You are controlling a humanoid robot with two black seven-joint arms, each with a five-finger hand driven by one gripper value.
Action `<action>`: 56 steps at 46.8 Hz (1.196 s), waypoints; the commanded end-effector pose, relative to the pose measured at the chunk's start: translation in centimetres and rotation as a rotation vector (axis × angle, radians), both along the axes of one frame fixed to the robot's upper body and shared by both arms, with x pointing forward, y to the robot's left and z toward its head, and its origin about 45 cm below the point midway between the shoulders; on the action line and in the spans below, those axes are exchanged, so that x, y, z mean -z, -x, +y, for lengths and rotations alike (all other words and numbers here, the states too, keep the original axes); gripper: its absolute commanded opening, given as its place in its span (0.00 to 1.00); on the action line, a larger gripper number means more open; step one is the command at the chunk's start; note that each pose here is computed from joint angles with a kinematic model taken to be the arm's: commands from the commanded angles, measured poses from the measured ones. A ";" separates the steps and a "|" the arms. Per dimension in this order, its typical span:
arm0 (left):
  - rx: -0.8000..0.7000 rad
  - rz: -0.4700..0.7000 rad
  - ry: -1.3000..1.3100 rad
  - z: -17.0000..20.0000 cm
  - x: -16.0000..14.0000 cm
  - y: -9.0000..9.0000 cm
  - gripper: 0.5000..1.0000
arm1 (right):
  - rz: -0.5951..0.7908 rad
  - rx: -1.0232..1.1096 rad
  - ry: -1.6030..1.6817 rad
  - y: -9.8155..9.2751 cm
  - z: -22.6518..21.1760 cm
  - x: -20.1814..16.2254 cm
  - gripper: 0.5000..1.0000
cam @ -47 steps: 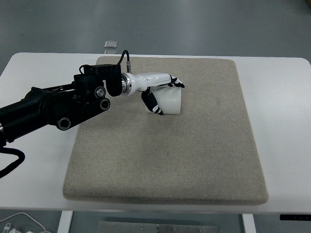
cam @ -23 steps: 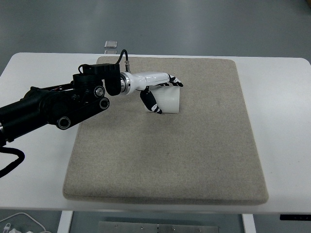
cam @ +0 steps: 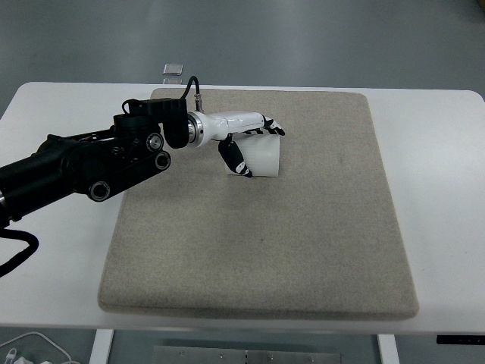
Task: Flip white cup upright
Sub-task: 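Lift the mug with the left hand and rotate it opening-up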
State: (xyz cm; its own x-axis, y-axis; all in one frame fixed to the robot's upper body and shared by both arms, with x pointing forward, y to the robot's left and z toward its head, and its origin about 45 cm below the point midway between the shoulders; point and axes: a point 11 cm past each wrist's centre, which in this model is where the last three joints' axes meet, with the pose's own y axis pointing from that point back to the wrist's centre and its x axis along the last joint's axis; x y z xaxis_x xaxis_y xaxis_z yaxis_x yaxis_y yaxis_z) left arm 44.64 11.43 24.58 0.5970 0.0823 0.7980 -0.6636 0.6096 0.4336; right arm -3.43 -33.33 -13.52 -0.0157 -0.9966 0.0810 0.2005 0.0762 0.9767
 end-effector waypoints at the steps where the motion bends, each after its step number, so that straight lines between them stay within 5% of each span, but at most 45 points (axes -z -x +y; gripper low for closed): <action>1: -0.004 -0.001 0.013 0.0 -0.3 -0.1 0.00 | 0.000 0.000 0.000 0.0 0.0 0.0 0.86; 16: -0.036 0.002 0.110 0.3 -2.2 -0.8 0.00 | 0.000 0.000 0.000 0.0 0.0 0.0 0.86; 40: -0.177 0.213 0.583 2.9 -7.1 -1.6 0.00 | 0.000 0.000 0.000 0.0 0.0 0.0 0.86; 56: -0.137 0.285 0.811 4.3 -6.1 -0.5 0.00 | 0.000 0.000 0.000 0.0 0.0 0.0 0.86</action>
